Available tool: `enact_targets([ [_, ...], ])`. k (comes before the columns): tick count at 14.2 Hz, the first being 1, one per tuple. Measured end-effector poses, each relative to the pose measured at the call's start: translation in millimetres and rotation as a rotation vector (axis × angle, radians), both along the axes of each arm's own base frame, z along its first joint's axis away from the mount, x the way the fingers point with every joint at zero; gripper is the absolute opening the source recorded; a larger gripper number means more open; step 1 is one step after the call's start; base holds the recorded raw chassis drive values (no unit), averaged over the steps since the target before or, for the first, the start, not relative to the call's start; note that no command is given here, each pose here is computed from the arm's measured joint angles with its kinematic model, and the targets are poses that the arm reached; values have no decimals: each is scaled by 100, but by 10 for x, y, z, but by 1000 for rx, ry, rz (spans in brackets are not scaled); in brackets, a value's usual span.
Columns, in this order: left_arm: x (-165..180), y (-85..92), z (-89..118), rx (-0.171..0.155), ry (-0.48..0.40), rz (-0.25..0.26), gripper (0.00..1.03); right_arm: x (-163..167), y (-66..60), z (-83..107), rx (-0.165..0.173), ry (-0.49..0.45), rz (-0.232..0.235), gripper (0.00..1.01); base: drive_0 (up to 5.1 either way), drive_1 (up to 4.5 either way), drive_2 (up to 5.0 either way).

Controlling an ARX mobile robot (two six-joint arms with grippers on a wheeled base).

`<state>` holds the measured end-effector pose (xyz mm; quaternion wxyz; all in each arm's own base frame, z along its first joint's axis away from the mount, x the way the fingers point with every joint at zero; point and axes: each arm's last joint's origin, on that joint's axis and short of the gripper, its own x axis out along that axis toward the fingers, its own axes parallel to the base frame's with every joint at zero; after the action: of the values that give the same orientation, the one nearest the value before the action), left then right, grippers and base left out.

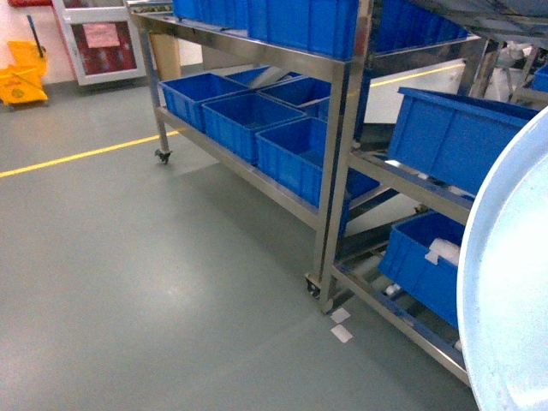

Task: Place blue tray on left shelf second layer neatly

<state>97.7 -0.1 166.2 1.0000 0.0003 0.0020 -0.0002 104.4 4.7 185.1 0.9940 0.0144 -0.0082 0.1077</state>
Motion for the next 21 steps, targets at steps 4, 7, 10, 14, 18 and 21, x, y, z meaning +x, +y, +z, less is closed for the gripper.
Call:
enact_targets([
  [4, 0, 0, 0, 0, 0, 0, 98, 0, 0, 0, 0, 0, 0, 2, -166, -166, -166],
  [7, 0, 0, 0, 0, 0, 0, 98, 0, 0, 0, 0, 0, 0, 2, -154, -154, -154],
  [10, 0, 0, 0, 0, 0, 0, 98, 0, 0, 0, 0, 0, 0, 2, -159, -159, -159],
  [14, 0, 0, 0, 0, 0, 0, 98, 0, 0, 0, 0, 0, 0, 2, -165, -165, -165],
  [18, 0, 0, 0, 0, 0, 0, 98, 0, 0, -1, 0, 0, 0, 2, -154, -154, -154],
  [21, 0, 0, 0, 0, 0, 0, 98, 0, 0, 0, 0, 0, 0, 2, -164, -164, -164],
])
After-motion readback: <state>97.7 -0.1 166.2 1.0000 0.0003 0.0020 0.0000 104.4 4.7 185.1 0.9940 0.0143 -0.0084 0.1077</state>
